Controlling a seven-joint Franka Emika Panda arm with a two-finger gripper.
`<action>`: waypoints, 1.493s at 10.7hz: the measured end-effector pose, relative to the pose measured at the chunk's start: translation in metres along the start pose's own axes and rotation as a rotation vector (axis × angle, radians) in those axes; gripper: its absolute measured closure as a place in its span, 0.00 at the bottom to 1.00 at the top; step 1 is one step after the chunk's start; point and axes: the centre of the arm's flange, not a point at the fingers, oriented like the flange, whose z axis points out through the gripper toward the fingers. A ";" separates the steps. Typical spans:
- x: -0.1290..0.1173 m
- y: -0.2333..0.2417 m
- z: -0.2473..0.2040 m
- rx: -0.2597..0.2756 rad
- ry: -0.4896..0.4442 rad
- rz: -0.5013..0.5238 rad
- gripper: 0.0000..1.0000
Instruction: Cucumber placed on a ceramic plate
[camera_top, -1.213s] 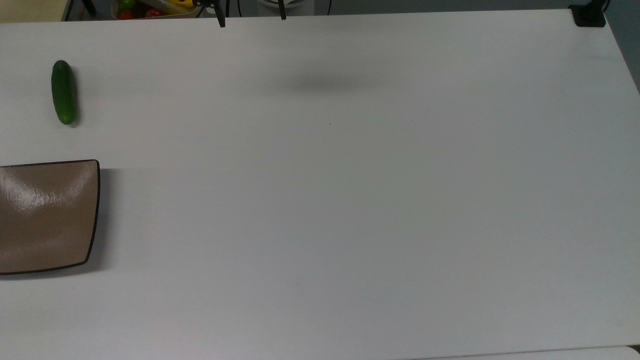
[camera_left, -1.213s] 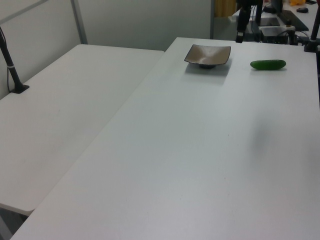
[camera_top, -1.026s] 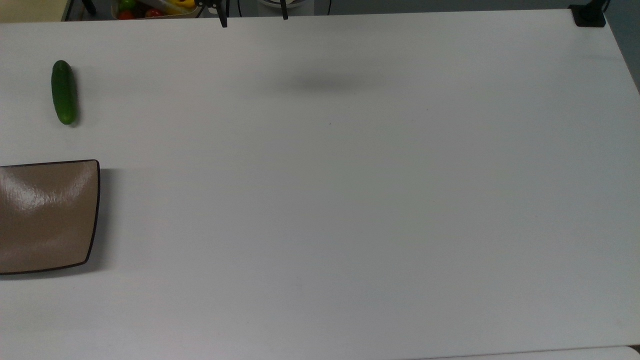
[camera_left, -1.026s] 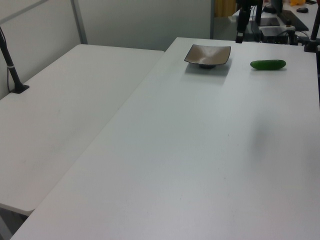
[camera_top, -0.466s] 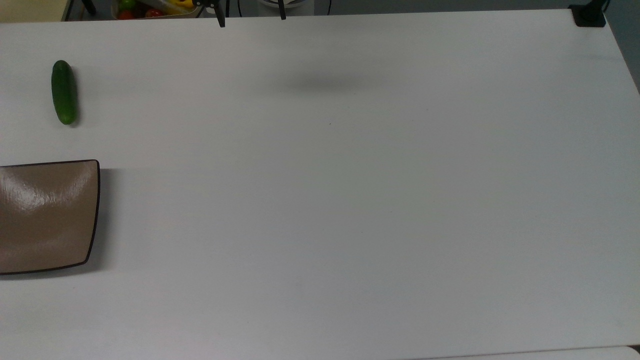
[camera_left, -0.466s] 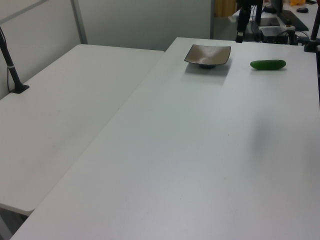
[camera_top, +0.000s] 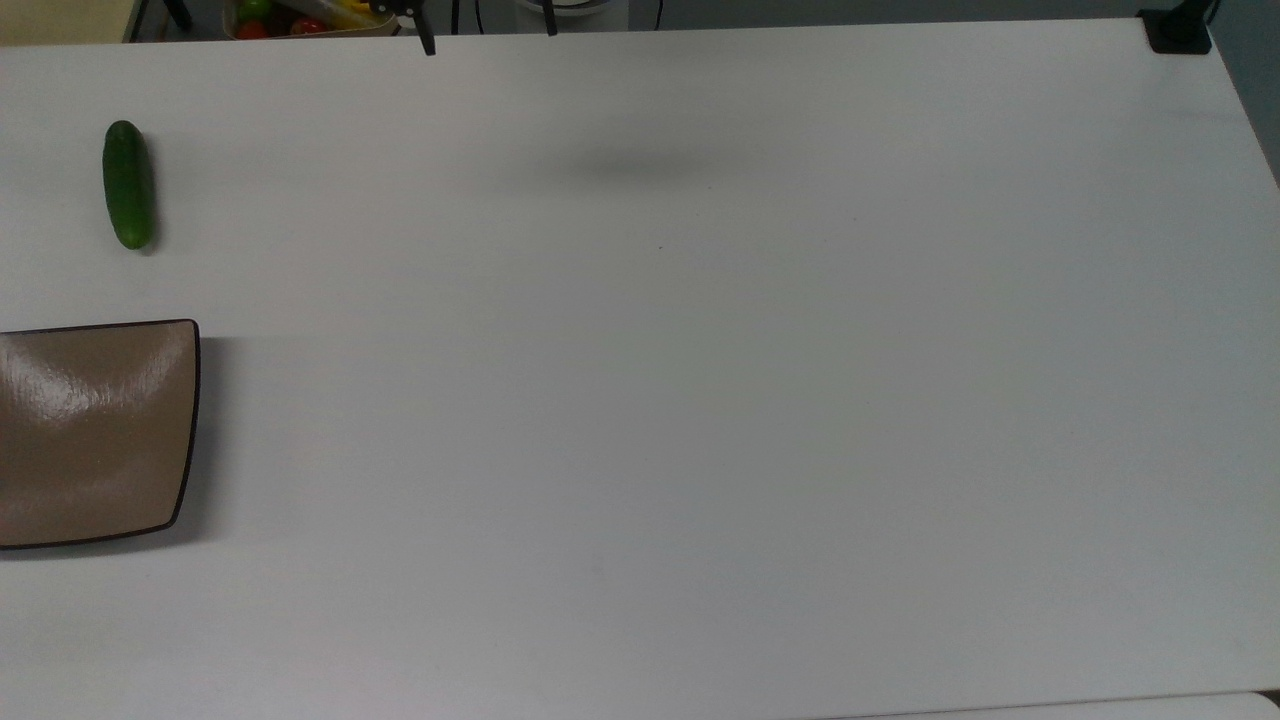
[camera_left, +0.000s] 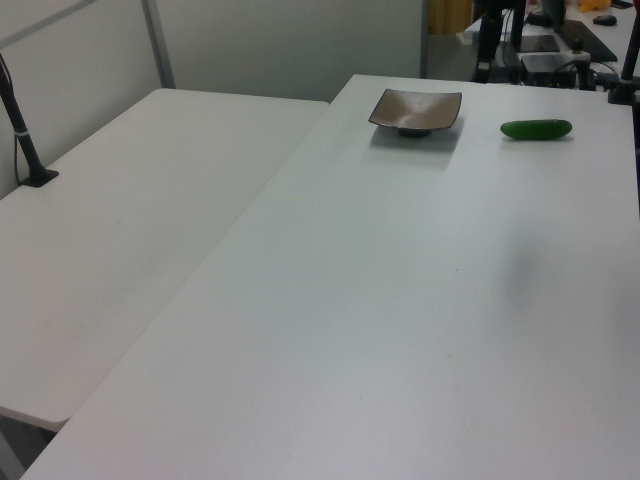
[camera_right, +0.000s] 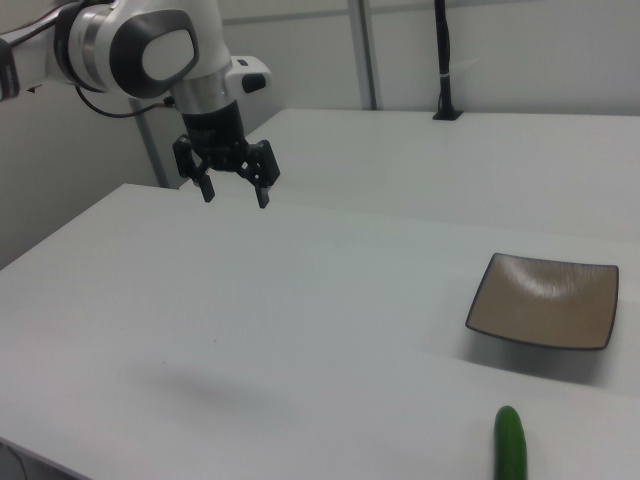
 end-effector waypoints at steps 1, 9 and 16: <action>-0.003 0.007 0.000 0.001 -0.007 -0.054 0.00; -0.038 0.073 -0.006 -0.006 -0.089 -0.091 0.00; -0.078 0.205 -0.001 -0.130 -0.028 -0.040 0.00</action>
